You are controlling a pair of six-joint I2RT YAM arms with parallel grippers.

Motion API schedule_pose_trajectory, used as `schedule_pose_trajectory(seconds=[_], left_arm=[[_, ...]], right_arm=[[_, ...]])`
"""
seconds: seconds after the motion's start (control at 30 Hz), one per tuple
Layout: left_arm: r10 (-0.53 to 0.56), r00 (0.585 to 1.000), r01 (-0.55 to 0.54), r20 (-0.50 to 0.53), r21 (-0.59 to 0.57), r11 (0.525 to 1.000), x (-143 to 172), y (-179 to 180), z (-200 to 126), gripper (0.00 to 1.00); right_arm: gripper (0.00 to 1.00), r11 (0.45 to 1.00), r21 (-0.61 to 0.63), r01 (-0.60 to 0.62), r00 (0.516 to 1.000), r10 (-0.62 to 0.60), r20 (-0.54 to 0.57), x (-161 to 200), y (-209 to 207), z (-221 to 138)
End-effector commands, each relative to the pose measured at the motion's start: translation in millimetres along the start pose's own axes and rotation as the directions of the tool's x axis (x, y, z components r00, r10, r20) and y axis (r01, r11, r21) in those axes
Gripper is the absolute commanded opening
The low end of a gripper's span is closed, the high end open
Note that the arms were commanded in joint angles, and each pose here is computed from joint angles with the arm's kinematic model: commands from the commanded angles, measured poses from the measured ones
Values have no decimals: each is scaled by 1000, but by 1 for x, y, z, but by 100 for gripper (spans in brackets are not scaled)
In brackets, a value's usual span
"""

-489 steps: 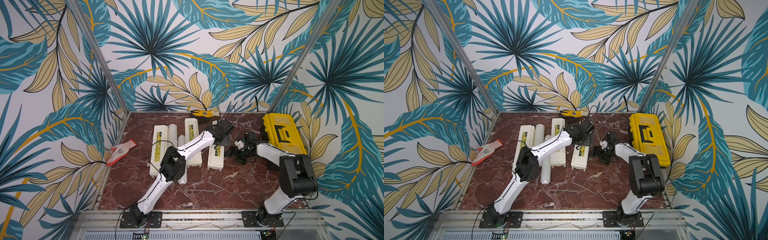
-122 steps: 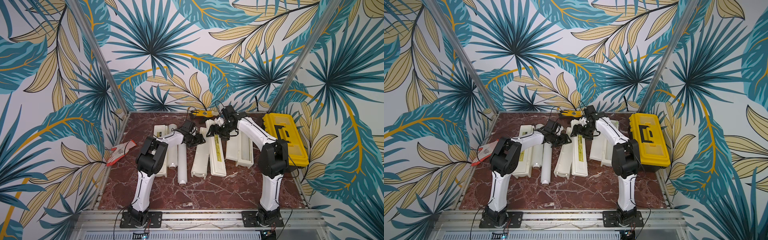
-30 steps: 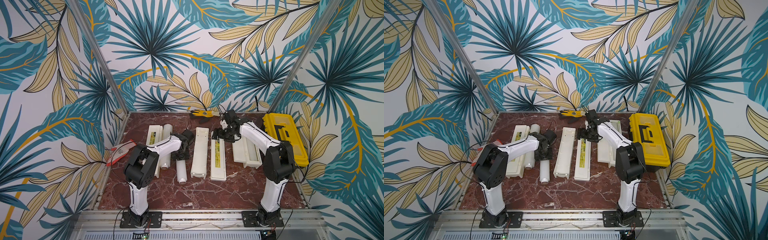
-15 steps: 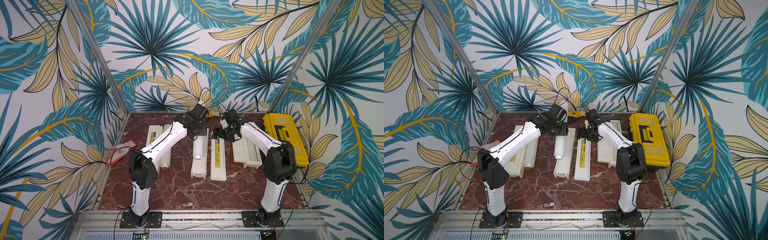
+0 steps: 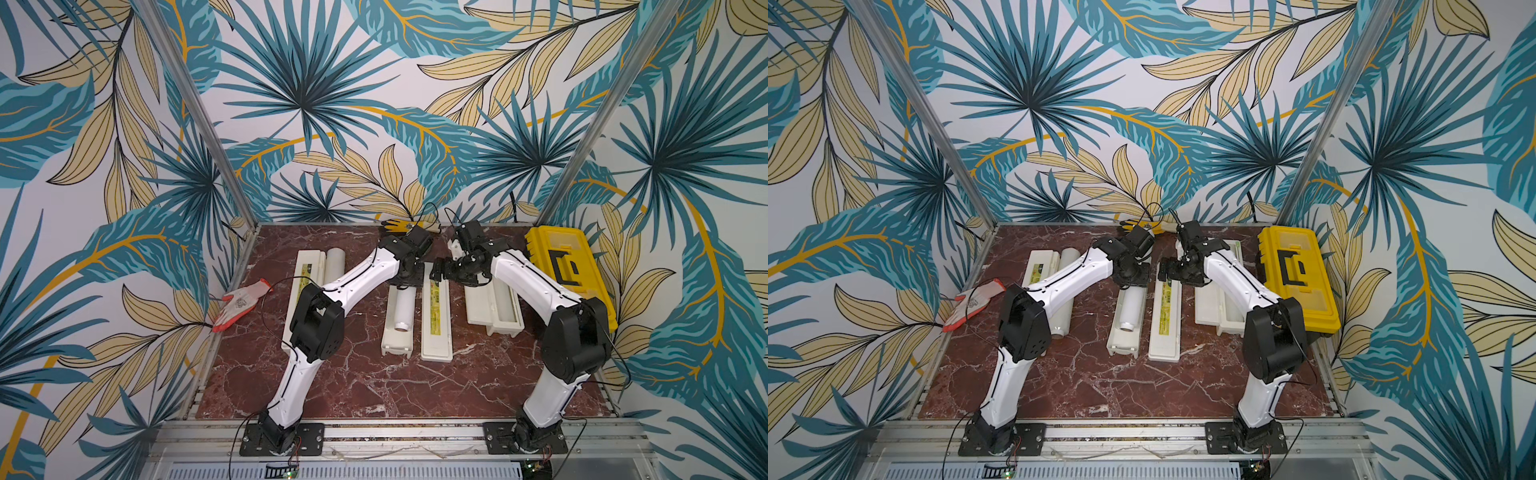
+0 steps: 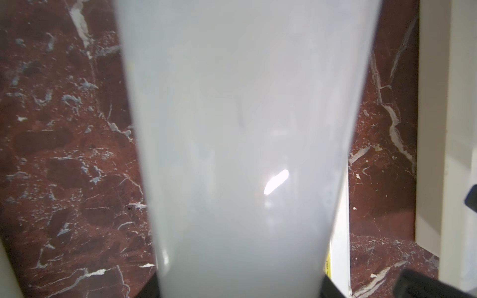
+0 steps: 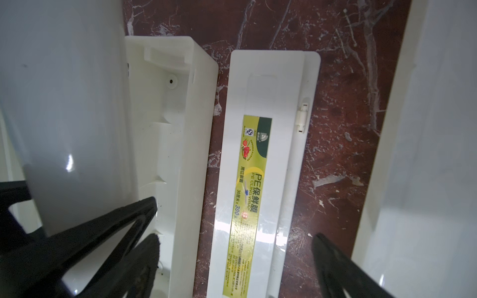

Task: Put plastic wrap rolls into dispensers
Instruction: Place the plastic wrap into the plastic wrap cutting box.

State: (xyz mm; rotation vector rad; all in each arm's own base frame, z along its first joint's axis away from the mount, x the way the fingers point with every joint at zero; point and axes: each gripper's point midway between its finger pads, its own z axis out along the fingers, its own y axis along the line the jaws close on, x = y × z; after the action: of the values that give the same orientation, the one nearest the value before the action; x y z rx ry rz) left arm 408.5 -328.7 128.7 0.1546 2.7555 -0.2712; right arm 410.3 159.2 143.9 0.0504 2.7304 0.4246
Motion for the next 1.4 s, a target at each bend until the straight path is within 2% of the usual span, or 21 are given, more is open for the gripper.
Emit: schedule_pose_trajectory(seconds=[0.0,0.2,0.73,0.9,1.13,1.27,1.37], left_arm=[[-30,998,29,53,20,999,-6,2,-22,23],[-54,999,54,-5,-6,999,10,9,-2,23],[-61,993,60,-100,-13,998,41,13,15,23],[-62,989,60,-132,-26,998,49,14,27,23],[-76,981,69,-181,-44,997,63,17,44,24],[-88,975,78,-204,-57,995,69,20,54,30],[-101,972,89,-211,-67,994,72,22,58,45]], right_arm=[[92,1000,-2,3,1000,-3,4,4,-2,-2],[92,1000,-12,-3,1000,2,-11,9,-2,2],[93,1000,-8,-21,999,20,-30,18,-7,13],[99,999,12,-37,999,37,-26,18,-11,17],[99,998,18,-52,998,52,-26,17,-13,27],[99,997,27,-70,997,71,-34,16,-15,36],[99,995,48,-82,996,84,-41,17,-19,45]])
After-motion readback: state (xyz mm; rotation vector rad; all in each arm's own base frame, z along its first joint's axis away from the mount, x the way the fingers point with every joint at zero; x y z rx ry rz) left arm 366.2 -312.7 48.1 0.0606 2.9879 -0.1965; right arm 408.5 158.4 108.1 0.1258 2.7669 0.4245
